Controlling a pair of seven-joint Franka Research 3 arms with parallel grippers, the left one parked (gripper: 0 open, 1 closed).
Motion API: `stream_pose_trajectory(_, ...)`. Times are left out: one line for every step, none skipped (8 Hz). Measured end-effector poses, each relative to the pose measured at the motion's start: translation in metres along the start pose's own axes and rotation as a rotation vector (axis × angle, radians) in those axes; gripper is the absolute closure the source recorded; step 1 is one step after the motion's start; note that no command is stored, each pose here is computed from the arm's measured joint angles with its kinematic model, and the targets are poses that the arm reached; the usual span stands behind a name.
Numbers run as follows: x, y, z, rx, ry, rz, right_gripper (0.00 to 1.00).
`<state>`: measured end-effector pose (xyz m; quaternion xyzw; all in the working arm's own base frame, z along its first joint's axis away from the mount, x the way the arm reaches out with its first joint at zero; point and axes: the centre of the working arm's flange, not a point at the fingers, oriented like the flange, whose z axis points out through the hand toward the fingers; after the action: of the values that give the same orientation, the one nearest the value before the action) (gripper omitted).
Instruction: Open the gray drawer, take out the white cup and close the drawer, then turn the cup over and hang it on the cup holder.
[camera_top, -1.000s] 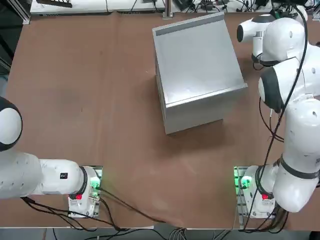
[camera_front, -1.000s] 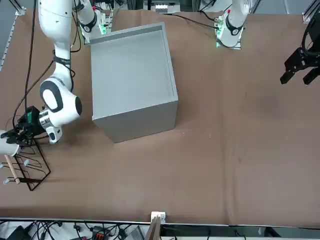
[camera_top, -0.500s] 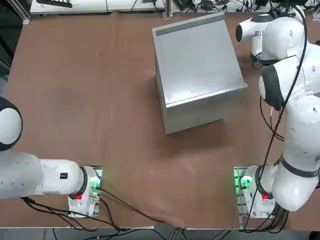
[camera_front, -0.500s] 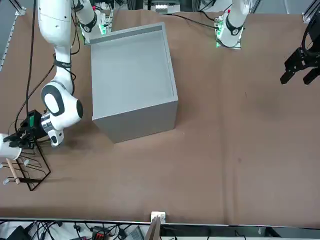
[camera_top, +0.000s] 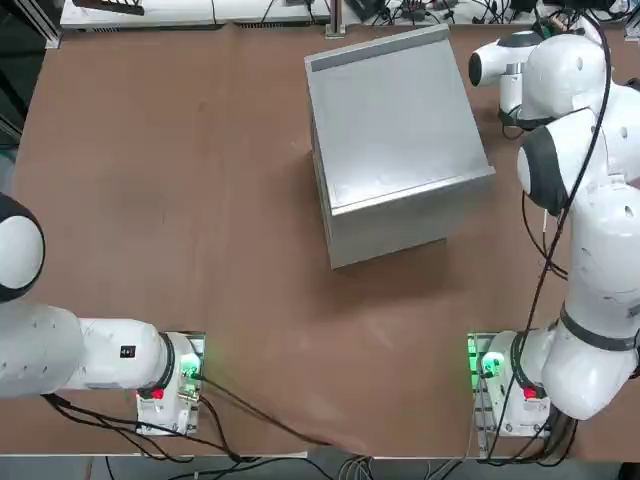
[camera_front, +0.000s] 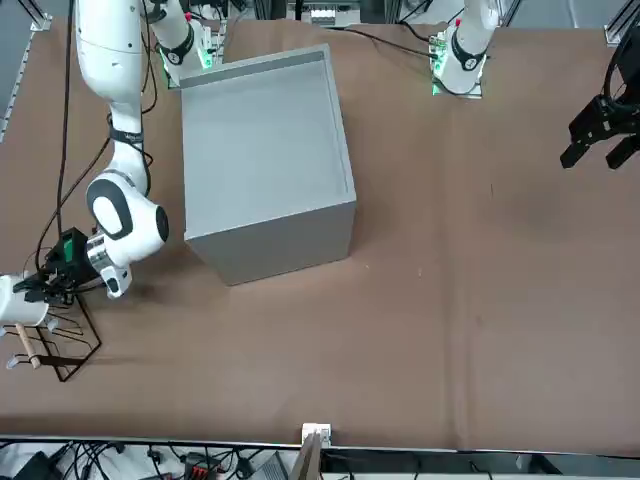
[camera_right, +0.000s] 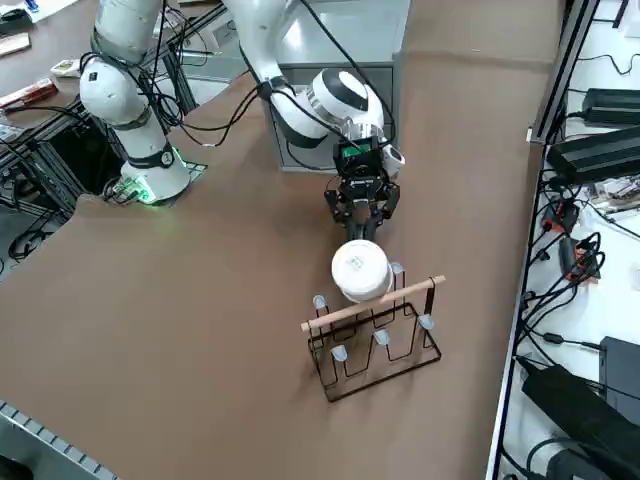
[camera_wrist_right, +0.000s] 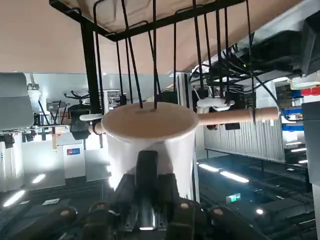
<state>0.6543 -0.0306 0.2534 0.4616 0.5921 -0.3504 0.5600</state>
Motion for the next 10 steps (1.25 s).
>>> stream_pose_trajectory(0.004,0.001,0.000,0.002,0.004,-0.003,0.81)
stream_pose_trajectory(0.007,0.000,0.001,0.004,0.008,-0.004,0.79)
stream_pose_trajectory(0.007,0.001,0.001,0.005,0.010,-0.002,0.74)
stream_pose_trajectory(0.006,0.001,0.002,0.006,0.010,0.001,0.69)
stream_pose_trajectory(0.005,0.003,0.003,0.005,0.008,0.007,0.49)
stream_pose_trajectory(0.002,0.004,0.003,0.017,0.016,0.025,0.29)
stream_pose_trajectory(-0.002,0.006,0.002,0.042,0.037,0.058,0.11)
stream_pose_trajectory(-0.007,0.008,0.000,0.070,0.063,0.097,0.00)
stream_pose_trajectory(-0.019,0.012,-0.002,0.124,0.089,0.140,0.00)
stream_pose_trajectory(-0.046,0.021,-0.007,0.214,0.133,0.171,0.00)
